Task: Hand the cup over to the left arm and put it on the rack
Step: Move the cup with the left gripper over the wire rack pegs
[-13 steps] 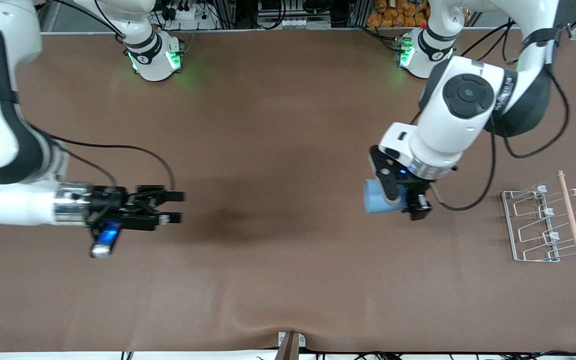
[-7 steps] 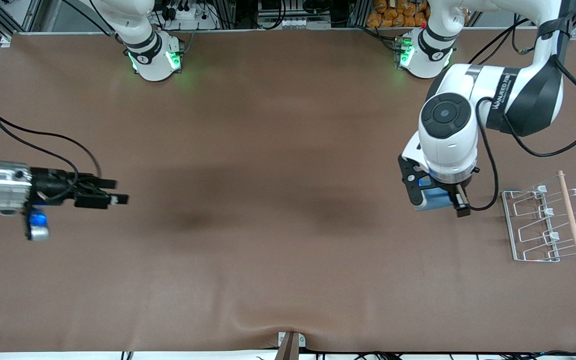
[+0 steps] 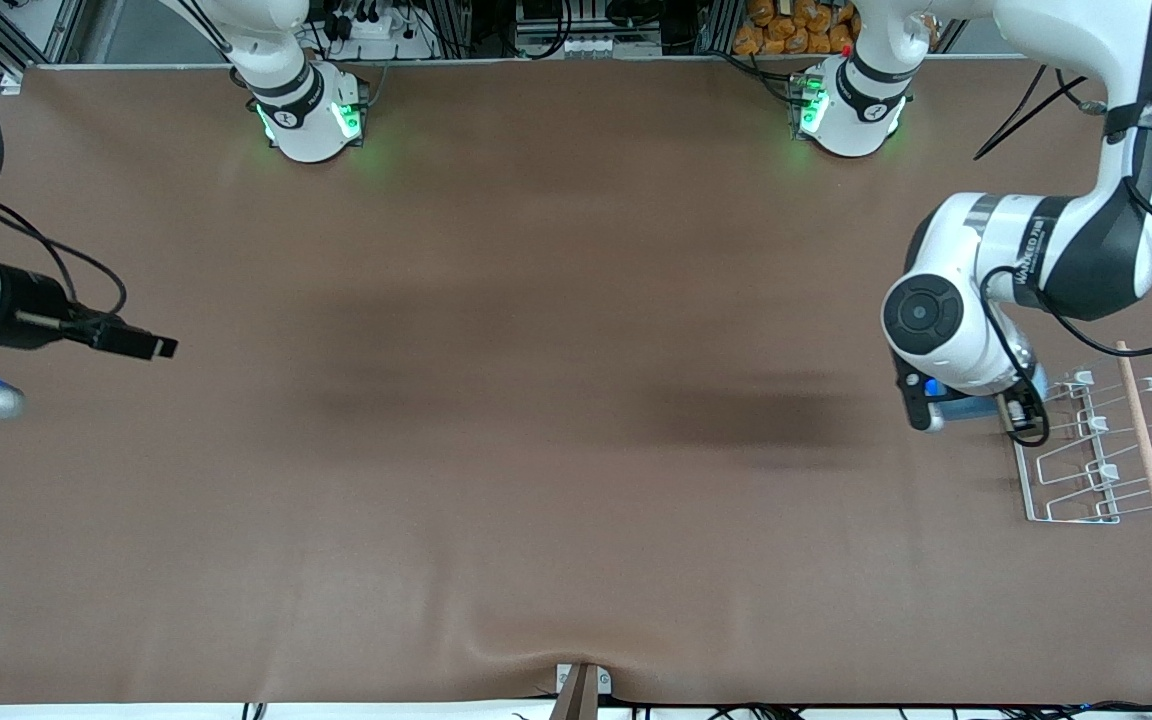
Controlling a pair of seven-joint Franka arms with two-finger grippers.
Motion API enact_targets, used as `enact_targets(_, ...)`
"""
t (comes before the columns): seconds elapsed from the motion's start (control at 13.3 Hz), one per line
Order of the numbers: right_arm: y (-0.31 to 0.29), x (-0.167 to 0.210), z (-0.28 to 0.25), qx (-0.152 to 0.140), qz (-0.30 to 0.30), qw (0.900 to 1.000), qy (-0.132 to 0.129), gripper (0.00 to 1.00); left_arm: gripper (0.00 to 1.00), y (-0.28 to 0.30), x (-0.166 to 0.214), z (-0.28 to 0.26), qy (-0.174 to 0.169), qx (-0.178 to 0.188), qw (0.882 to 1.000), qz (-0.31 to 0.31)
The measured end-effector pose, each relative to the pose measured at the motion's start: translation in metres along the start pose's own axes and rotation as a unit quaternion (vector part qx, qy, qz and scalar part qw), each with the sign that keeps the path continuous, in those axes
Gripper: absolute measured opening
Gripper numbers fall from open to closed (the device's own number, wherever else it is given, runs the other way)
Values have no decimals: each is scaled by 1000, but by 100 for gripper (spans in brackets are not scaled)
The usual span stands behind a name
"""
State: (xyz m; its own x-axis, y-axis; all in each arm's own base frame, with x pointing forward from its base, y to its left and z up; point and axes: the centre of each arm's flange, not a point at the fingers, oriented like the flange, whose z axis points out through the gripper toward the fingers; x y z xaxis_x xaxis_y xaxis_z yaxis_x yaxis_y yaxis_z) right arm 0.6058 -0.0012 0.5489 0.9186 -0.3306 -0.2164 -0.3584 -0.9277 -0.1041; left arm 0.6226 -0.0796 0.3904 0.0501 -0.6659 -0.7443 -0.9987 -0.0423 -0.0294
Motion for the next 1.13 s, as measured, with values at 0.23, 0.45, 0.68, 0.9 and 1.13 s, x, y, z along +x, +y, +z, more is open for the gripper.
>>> enact_targets(0.23, -5, -27, -30, -31, -37, 998, 29, 100, 67, -5, -17, 35, -56, -2, 998, 34)
enact_targets(0.45, 13, -46, -57, -40, -85, 995, 41, 100, 67, -6, -25, 83, -124, -5, 990, 60)
enact_targets(0.68, 43, -56, -77, -40, -120, 991, 40, 100, 67, 0, -24, 105, -169, 1, 982, 88)
enact_targets(0.9, 58, -63, -84, -40, -133, 990, 28, 100, 67, 8, -26, 129, -192, -5, 977, 95)
enact_targets(1.13, 59, -66, -86, -55, -137, 988, 32, 100, 67, 23, -15, 142, -203, -10, 977, 56)
